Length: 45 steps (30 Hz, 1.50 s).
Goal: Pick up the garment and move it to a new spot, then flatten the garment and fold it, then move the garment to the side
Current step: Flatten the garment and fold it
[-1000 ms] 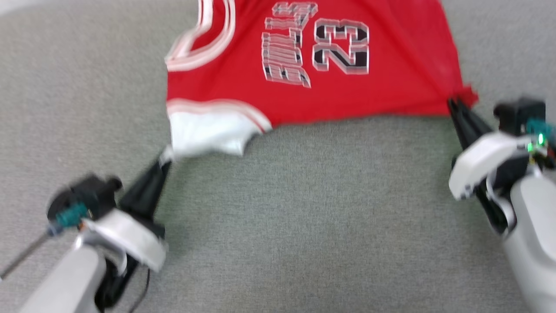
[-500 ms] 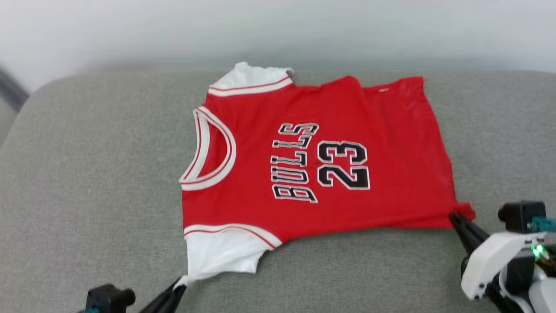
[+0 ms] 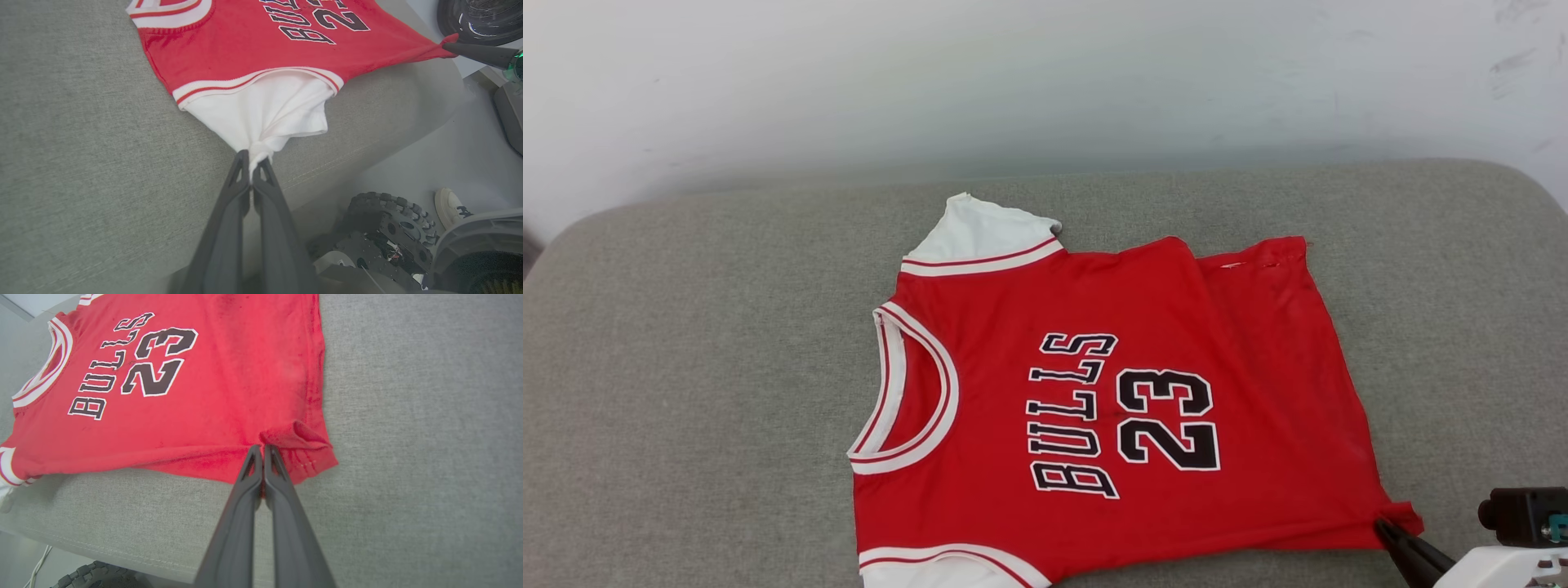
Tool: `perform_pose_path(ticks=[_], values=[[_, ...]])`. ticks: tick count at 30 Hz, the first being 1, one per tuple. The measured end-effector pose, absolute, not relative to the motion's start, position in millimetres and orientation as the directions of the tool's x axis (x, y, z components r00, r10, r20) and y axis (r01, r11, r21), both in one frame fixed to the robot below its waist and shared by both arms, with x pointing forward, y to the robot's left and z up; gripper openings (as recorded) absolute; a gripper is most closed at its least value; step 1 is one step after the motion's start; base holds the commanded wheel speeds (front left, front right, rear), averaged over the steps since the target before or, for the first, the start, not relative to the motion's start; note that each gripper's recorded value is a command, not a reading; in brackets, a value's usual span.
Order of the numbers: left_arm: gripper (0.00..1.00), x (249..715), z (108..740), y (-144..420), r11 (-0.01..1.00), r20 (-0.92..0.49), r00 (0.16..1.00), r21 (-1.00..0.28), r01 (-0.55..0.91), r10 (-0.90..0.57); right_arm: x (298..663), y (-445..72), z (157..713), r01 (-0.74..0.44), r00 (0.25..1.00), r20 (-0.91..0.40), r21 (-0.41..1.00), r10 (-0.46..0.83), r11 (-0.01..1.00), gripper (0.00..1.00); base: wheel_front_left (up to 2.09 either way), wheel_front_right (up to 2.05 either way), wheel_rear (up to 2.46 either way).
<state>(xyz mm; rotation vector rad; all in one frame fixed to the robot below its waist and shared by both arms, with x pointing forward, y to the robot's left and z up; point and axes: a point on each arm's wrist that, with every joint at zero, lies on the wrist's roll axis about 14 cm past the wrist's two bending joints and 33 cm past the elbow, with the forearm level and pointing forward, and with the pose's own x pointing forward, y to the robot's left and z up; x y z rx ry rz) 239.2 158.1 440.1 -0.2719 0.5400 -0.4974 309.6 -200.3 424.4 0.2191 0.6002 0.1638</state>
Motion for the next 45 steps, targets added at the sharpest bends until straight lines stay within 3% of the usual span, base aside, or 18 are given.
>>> perform_pose_path(ticks=[8,19,37,38,39,40,41,45], values=[[0.00,273.4,465.1,158.4,0.844,-0.323,0.790,-0.330,0.422,-0.521,316.9,-194.1,438.4,-0.093,0.834,-0.505,0.271,0.223,0.958,0.00,0.00,0.00,0.00],[0.00,349.0,501.2,155.3,0.843,-0.160,0.834,-0.222,0.491,-0.528,367.3,-195.3,450.3,-0.140,0.839,-0.495,0.203,0.225,0.969,0.00,0.00,0.00,0.00],[0.00,422.9,431.8,175.9,0.894,-0.316,0.837,-0.165,0.416,-0.447,417.4,-182.3,392.0,-0.182,0.726,-0.645,0.156,0.239,0.971,0.00,0.00,0.00,0.00],[0.32,425.8,430.5,176.0,0.898,-0.309,0.844,-0.175,0.402,-0.438,416.9,-181.8,388.8,-0.178,0.719,-0.652,0.160,0.239,0.971,0.00,0.00,0.00,0.00],[0.45,427.9,428.9,174.8,0.900,-0.307,0.846,-0.182,0.397,-0.436,416.4,-181.3,385.9,-0.174,0.714,-0.658,0.163,0.239,0.971,0.00,0.00,0.00,0.00],[0.73,430.1,427.1,174.8,0.902,-0.305,0.850,-0.185,0.390,-0.430,418.2,-181.6,385.5,-0.170,0.719,-0.654,0.163,0.236,0.972,0.40,0.00,0.00,0.00],[1.00,432.0,425.8,174.2,0.904,-0.302,0.853,-0.191,0.383,-0.425,420.5,-181.6,385.9,-0.168,0.724,-0.650,0.161,0.233,0.972,1.00,0.00,0.00,0.00],[1.00,432.6,417.5,174.9,0.915,-0.316,0.862,-0.204,0.347,-0.397,421.1,-178.7,385.2,-0.188,0.727,-0.647,0.138,0.232,0.973,1.00,0.00,0.00,0.00]])
